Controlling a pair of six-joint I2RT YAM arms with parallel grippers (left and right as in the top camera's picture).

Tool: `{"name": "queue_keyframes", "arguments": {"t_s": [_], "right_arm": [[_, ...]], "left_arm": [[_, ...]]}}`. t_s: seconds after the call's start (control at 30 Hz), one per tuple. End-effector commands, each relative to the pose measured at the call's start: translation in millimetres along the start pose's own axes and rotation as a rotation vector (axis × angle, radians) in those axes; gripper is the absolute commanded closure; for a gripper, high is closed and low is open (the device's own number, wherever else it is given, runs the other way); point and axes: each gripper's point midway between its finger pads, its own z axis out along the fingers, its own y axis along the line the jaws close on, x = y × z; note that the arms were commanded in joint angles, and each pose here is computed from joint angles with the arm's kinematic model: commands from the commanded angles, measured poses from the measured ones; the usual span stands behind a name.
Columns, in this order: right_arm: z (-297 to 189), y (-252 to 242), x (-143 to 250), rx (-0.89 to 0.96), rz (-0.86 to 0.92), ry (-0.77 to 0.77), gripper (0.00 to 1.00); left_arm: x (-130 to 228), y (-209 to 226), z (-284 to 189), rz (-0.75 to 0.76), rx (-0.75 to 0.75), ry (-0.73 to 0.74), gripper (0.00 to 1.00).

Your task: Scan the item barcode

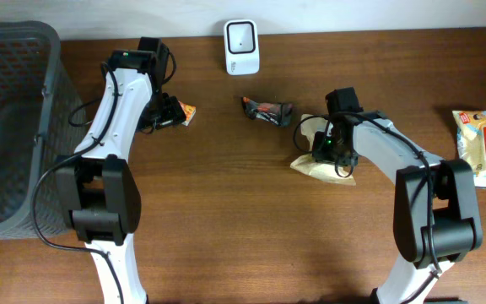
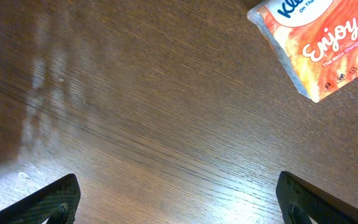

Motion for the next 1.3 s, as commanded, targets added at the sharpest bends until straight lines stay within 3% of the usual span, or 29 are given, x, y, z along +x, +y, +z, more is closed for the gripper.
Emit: {"name": "queue_keyframes", "arguments": {"t_s": [0.0, 0.2, 0.5, 0.63, 0.8, 0.9, 1.03, 1.17, 1.27], "right_arm": [[22, -11, 25, 0.027, 0.023, 0.096, 0.79], [-5, 0, -2, 0.018, 0.016, 0.072, 0.96], [-21, 10, -19, 0.005, -0.002, 0.038, 0.96], [-39, 35, -42, -0.027, -0.102, -0.035, 0.96], [-96, 90, -105, -0.123, -0.178, -0.278, 0.96], [-145, 130, -154, -0.221, -0.209, -0.51, 0.96], [-195, 171, -191, -0.36, -0.171, -0.737, 0.96], [-197, 205, -209, -0.435, -0.198, -0.861, 0.96], [-164, 221, -222, -0.423, -0.194, -0.909, 0.96]], "left_arm": [[-2, 0, -2, -0.011, 0.0, -0.007, 0.01], [-2, 0, -2, -0.011, 0.0, -0.007, 0.01], [-2, 0, -2, -0.011, 0.0, -0.007, 0.01], [-2, 0, -2, -0.011, 0.0, -0.007, 0.01], [-2, 0, -2, -0.011, 0.0, -0.007, 0.01], [-2, 0, -2, -0.011, 0.0, -0.007, 0.01], [-2, 0, -2, -0.011, 0.0, -0.007, 0.01], [-2, 0, -2, -0.011, 0.0, -0.007, 0.01], [-2, 0, -2, -0.011, 0.0, -0.007, 0.01]]}}
